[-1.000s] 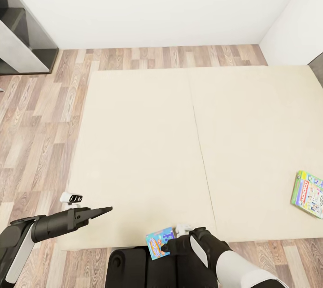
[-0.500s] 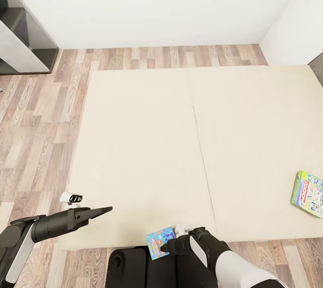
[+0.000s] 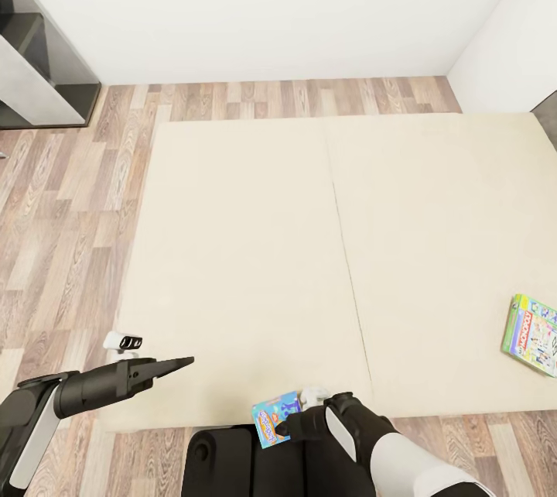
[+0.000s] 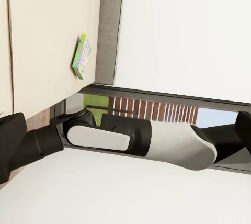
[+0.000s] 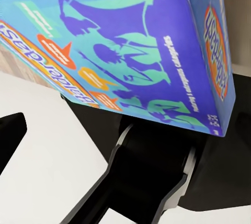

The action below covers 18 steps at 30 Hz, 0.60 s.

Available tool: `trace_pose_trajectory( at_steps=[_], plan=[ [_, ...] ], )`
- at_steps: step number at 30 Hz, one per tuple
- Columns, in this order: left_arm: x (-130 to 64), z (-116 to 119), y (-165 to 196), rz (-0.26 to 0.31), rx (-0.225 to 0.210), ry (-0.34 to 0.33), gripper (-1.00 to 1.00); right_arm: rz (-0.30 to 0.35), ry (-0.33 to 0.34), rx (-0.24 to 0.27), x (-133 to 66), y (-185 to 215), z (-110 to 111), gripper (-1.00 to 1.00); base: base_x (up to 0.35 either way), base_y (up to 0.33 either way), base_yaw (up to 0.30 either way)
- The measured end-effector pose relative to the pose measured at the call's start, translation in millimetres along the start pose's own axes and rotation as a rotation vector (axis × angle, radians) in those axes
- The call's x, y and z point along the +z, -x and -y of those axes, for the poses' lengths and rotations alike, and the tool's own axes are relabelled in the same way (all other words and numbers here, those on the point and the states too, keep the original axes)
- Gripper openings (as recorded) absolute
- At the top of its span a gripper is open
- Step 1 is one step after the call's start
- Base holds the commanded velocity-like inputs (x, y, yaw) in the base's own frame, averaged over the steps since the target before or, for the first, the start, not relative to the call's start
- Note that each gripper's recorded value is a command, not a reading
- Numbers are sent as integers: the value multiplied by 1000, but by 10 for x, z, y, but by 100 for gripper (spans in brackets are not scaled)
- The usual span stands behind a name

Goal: Put all the toys in the child's room - the three board games (two on the bed and one on the table), the two jigsaw puzzles on the table, and the tennis ball on the table - inside the toy box on the table in the child's room.

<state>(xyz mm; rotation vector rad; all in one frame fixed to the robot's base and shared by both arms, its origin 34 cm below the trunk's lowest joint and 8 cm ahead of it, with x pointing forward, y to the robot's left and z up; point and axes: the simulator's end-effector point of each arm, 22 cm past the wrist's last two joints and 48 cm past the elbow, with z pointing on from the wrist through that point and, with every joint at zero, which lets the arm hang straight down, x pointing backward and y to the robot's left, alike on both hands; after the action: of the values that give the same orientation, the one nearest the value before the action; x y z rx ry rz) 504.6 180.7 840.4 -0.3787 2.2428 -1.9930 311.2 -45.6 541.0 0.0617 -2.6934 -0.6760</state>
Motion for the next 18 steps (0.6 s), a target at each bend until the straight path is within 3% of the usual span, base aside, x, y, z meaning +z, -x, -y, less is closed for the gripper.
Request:
trace_pose_trajectory(
  at_steps=[18],
  plan=[
    [-1, -27, -7, 0, -6, 2, 100, -3, 0, 0, 20, -16, 13, 100, 0, 0, 0]
  ],
)
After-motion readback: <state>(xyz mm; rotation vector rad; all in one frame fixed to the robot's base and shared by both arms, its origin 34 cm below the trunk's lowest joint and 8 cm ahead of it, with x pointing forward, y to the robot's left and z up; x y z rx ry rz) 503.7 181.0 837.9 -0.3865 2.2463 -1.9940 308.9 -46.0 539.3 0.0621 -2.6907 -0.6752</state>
